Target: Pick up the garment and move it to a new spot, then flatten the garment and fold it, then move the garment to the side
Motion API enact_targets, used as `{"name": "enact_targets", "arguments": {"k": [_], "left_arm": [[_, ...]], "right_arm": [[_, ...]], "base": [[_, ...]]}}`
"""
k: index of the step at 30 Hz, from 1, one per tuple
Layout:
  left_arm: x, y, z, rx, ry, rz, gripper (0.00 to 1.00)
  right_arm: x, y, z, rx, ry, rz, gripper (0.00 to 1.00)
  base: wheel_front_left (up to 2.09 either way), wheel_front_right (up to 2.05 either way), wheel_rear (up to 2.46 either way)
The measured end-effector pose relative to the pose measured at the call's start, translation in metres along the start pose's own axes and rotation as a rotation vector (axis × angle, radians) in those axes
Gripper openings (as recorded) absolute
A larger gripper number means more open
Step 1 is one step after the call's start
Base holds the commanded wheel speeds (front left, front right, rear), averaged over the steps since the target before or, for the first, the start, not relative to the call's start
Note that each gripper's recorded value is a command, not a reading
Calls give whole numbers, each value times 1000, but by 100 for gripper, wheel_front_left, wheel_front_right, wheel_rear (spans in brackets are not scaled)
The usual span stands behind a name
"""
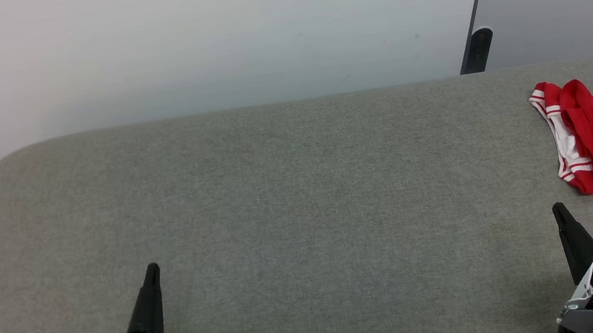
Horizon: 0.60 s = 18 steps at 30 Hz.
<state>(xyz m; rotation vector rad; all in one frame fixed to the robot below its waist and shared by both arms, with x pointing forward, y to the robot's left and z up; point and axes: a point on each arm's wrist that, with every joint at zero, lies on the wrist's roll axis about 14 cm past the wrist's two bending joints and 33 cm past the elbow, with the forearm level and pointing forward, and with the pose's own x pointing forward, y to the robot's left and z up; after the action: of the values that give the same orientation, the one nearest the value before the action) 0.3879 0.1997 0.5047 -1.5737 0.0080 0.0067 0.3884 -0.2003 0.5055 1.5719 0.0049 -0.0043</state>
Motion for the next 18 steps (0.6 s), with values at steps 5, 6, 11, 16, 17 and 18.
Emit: {"name": "enact_targets", "arguments": {"k": [5,6,11,16,17,18], "left_arm": [[0,0,0,0,0,0,0],[0,0,0,0,0,0,0],[0,0,0,0,0,0,0],[0,0,0,0,0,0,0],[0,0,0,0,0,0,0],[0,0,0,0,0,0,0]], "right_arm": [[0,0,0,0,0,0,0],[0,0,0,0,0,0,0],[0,0,0,0,0,0,0],[0,0,0,0,0,0,0],[0,0,0,0,0,0,0],[0,0,0,0,0,0,0]], "base": [[0,0,0],[0,0,0],[0,0,0],[0,0,0],[0,0,0],[0,0,0]]}}
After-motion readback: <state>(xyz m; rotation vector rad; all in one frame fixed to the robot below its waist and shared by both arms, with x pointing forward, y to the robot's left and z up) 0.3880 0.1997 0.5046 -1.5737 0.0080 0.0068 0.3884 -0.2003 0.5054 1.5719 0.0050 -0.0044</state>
